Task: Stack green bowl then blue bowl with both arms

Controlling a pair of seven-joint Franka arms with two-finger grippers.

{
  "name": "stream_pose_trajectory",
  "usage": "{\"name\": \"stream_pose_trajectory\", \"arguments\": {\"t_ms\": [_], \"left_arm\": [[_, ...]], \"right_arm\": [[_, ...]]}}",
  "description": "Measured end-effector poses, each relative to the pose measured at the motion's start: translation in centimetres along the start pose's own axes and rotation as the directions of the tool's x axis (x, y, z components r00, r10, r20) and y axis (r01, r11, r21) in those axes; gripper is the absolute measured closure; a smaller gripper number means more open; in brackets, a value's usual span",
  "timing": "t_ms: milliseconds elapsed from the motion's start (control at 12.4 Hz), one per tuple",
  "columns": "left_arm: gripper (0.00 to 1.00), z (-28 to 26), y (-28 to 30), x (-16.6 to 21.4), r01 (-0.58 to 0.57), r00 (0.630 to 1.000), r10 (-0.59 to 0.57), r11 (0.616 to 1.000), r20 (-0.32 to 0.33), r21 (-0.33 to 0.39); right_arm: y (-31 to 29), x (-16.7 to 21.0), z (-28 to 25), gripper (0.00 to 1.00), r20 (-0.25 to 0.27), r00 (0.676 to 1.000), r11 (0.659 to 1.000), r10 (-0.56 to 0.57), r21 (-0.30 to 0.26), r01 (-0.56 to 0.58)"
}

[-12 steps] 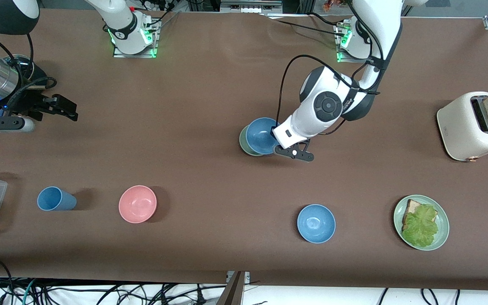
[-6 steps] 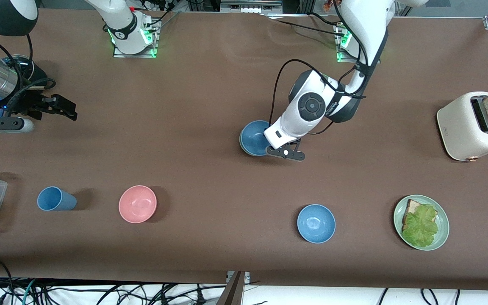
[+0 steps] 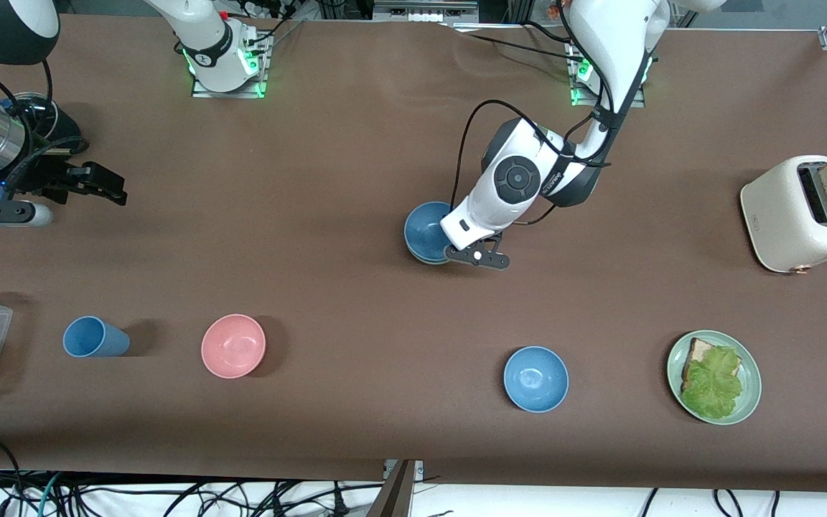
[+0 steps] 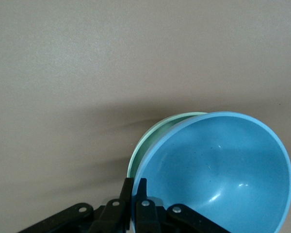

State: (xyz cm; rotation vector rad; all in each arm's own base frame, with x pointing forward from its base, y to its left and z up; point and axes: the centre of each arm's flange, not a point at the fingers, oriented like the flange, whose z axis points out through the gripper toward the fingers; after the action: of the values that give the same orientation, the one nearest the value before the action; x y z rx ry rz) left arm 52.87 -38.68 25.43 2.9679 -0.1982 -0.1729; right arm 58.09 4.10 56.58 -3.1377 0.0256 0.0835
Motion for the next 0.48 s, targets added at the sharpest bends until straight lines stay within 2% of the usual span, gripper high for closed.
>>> {"name": "stream_pose_trajectory", "arguments": {"t_ms": [161, 483], "left_arm": [[0.79, 0.0, -0.1, 0.0, 0.002, 1.0, -0.002, 1.0, -0.001, 0.001], [0.35, -1.9, -0.4, 0.9, 0.015, 1.0, -0.015, 1.0, -0.02, -0.005]], "right_arm": [[0.0, 0.0, 0.0, 0.0, 0.0, 1.0, 1.0, 0.0, 0.0, 0.0], [0.4, -0.1, 0.1, 0.0, 0.011, 1.0, 1.0, 0.007, -0.001, -0.007]]}}
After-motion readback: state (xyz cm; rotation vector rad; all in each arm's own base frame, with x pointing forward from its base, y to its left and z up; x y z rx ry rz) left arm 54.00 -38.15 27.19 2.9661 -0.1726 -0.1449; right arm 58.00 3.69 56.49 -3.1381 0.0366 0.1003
